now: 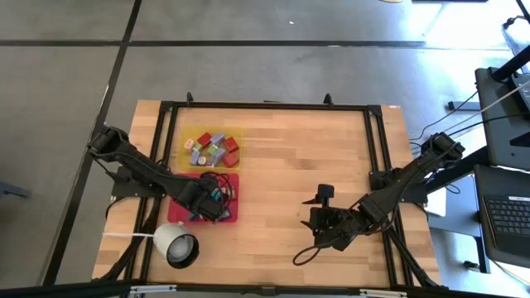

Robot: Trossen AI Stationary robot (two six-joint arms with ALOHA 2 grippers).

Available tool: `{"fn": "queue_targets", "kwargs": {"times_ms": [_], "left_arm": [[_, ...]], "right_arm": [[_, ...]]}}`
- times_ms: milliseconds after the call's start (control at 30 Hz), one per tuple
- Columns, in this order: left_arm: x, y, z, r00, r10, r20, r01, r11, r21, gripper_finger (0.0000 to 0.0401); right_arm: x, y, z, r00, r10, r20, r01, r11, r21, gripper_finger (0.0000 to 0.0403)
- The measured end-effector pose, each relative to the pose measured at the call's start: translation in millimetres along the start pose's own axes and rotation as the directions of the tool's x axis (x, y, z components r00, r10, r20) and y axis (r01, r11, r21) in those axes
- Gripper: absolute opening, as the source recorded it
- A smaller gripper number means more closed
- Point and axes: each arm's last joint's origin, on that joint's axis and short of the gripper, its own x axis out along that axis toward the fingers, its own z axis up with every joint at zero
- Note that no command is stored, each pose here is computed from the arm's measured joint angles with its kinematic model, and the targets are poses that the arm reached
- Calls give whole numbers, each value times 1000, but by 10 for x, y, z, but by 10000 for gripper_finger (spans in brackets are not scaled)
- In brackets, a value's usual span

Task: Pick & Place Office items
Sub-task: Return to Home Position

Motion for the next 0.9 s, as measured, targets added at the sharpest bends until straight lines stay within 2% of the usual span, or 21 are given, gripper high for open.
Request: {"fn": "queue_targets", "kwargs": {"times_ms": [167, 300, 467, 567, 633, 700, 800, 900], "left_arm": [[-82, -36, 23, 1000, -24, -3, 24, 1000, -18, 113], [-195, -91, 62, 998, -66, 13, 65, 996, 66, 113], [-335, -156, 105, 992, -124, 21, 117, 973, 199, 113], [-379, -187, 109, 987, -159, -11, 156, 954, 256, 114], [-385, -196, 89, 986, -168, -24, 168, 950, 264, 114], [-391, -200, 67, 985, -170, -24, 170, 946, 276, 114], [-394, -203, 52, 985, -171, -25, 171, 942, 288, 114], [-396, -212, 64, 984, -170, 57, 147, 948, 283, 114]], "right_arm": [[0, -11, 5, 999, -37, 19, 37, 999, 0, 278], [-1, -24, 12, 996, -84, 42, 84, 996, 2, 278], [-17, -6, 4, 995, -83, 47, 82, 996, 22, 278], [-50, 23, -14, 993, -101, 63, 102, 995, -17, 278], [-52, 23, -15, 992, -106, 66, 112, 990, -91, 278], [-48, 31, -23, 997, -65, 40, 71, 983, -171, 278], [-47, 64, -40, 998, 52, -22, -55, 964, -260, 279], [-50, 96, -51, 984, 162, -74, -174, 960, -218, 279]]}}
